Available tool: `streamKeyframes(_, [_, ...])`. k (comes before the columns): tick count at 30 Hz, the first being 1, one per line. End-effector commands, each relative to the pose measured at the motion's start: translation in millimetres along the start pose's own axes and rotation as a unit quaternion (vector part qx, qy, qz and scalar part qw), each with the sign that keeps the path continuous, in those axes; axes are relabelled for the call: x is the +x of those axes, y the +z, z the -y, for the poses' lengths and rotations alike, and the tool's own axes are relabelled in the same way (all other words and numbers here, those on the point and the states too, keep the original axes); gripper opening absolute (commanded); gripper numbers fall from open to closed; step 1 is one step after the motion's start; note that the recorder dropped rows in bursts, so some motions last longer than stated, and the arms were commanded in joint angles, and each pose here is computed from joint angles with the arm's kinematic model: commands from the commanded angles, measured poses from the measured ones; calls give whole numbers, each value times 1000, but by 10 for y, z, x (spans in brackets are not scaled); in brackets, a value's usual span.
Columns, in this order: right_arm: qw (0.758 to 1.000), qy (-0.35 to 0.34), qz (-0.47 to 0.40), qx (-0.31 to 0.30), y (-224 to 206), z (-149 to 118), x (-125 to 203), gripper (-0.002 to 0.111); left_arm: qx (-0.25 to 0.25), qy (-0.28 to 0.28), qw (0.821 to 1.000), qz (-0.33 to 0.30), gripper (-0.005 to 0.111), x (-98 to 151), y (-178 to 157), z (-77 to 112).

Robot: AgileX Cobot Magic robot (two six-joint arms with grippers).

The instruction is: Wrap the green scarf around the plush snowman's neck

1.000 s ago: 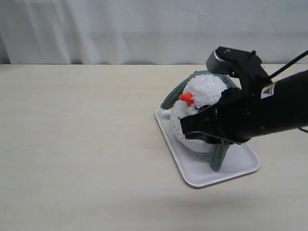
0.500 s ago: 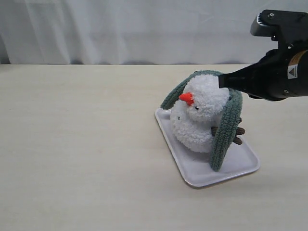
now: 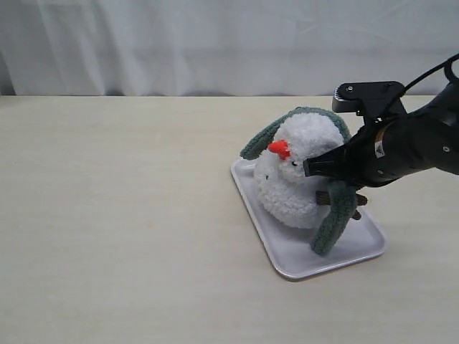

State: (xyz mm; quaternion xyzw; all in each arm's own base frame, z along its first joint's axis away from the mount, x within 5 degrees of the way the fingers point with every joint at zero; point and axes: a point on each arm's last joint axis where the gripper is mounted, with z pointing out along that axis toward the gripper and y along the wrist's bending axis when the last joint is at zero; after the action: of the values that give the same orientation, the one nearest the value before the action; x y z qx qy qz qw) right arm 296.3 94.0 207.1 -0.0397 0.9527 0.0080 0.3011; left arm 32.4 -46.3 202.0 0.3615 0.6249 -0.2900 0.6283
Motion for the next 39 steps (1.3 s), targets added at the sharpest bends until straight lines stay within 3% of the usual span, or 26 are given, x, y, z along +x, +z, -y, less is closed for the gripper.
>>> streamKeyframes(1, [999,-1,29,-14,-25,-9,-64,4,0,-7,1000,16,0,-23,-1,-1])
streamKeyframes(8, [993,14,109,-37,-482,24,-210,4,0,-7,1000,16,0,-23,-1,-1])
streamKeyframes(14, [998,12,62,14,-723,164,-95,8,0,-7,1000,16,0,-23,-1,-1])
streamKeyframes(21, [1000,1,-5,-16,-595,121,198,17,0,-7,1000,16,0,-23,-1,-1])
streamKeyframes(28, [997,16,29,-74,-480,40,329,17,0,-7,1000,16,0,-23,-1,-1])
streamKeyframes(39, [994,20,66,-90,-377,30,425,17,0,-7,1000,16,0,-23,-1,-1])
